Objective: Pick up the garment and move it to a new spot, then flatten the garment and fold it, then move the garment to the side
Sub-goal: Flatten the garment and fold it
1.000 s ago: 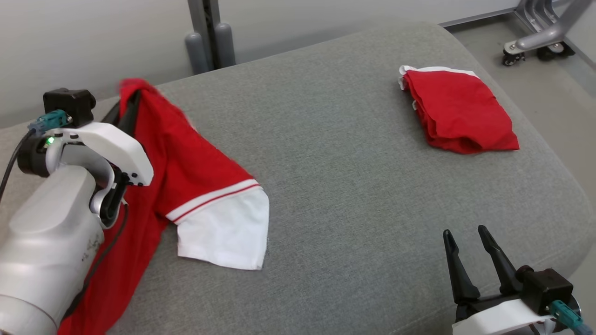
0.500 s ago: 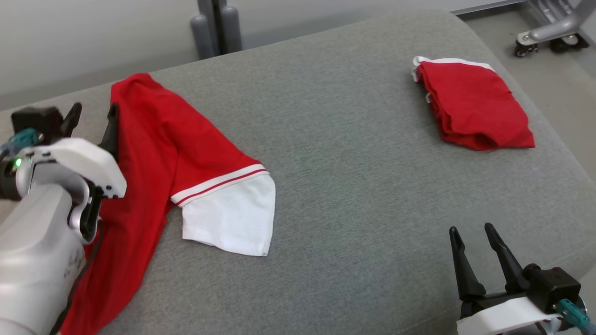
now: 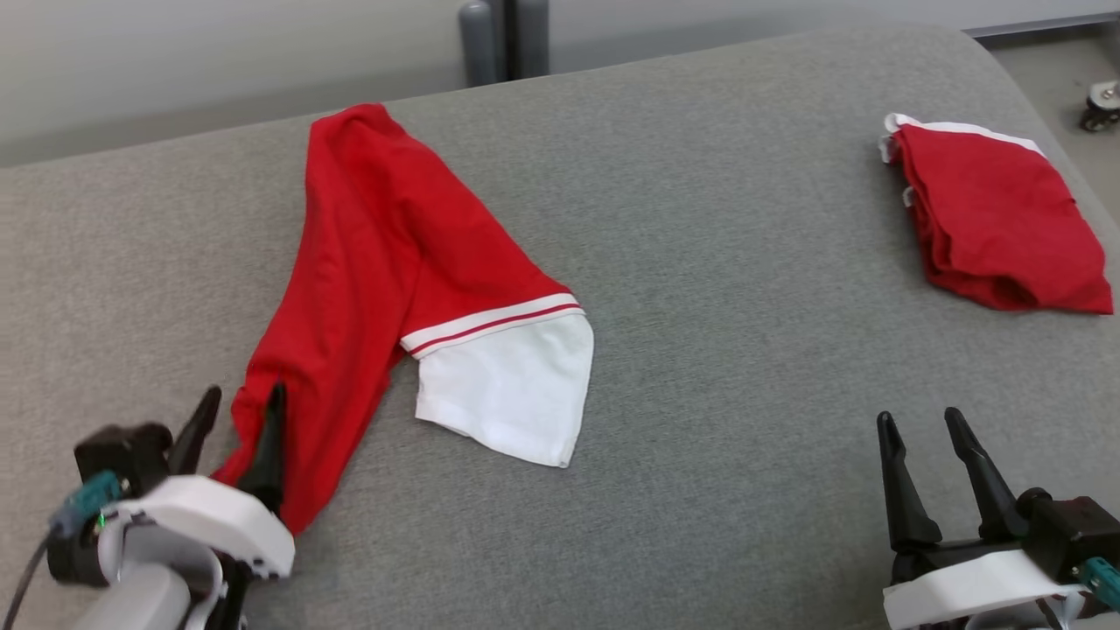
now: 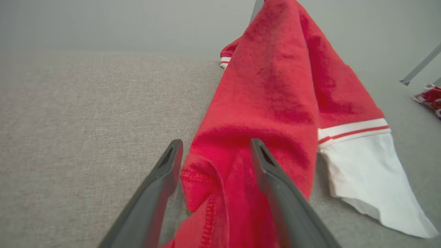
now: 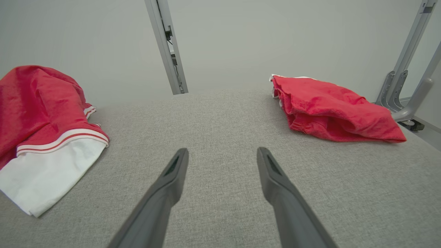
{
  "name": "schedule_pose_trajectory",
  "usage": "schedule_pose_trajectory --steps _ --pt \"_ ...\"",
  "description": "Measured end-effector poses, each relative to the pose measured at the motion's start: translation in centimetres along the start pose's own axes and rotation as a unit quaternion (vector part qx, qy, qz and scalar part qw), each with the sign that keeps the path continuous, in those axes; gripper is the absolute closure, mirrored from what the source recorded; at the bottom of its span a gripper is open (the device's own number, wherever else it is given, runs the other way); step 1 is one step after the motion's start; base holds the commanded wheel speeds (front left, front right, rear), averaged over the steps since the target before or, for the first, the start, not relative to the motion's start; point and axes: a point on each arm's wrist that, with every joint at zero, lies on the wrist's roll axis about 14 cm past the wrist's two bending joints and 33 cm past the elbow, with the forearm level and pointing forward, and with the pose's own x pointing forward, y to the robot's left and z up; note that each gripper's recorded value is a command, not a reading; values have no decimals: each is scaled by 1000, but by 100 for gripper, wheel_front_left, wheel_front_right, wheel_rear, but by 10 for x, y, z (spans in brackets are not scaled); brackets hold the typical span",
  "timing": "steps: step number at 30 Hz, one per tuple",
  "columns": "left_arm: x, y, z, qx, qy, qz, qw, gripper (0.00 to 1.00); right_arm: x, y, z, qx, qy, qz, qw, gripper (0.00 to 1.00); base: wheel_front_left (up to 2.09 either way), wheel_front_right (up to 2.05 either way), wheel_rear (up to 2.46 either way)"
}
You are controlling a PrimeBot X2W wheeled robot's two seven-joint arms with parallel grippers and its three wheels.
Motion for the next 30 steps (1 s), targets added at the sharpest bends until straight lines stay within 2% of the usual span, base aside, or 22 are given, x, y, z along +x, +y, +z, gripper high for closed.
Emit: schedule_pose_trajectory --steps 4,10,11,14,15,16,17,18,22,30 --pt "-30 -3 -5 -39 4 9 999 0 7 8 0 1 -1 13 1000 0 0 0 0" --pt "-68 -3 -12 -55 31 14 998 0 12 17 -2 2 1 27 1000 0 0 0 0" --pt "-72 0 -16 -57 42 20 997 16 13 18 -3 2 2 28 1000 0 0 0 0" --pt "-75 3 -27 -54 66 28 996 11 16 21 -3 2 2 33 999 0 0 0 0" --pt "-75 2 -29 -60 70 28 995 22 16 21 -3 2 3 33 999 0 0 0 0" --pt "-75 1 -32 -63 75 27 995 49 16 21 -3 2 2 33 999 0 0 0 0" --pt "-76 0 -37 -66 83 26 994 71 16 21 -3 2 2 33 999 0 0 0 0" --pt "-76 0 -40 -69 89 28 993 100 16 21 -2 2 2 33 999 0 0 0 0" --pt "-75 2 -44 -72 94 28 993 100 14 19 0 3 -2 29 1000 0 0 0 0" --pt "-66 32 -5 -113 18 69 991 100 12 16 2 3 -6 26 1000 0 0 0 0"
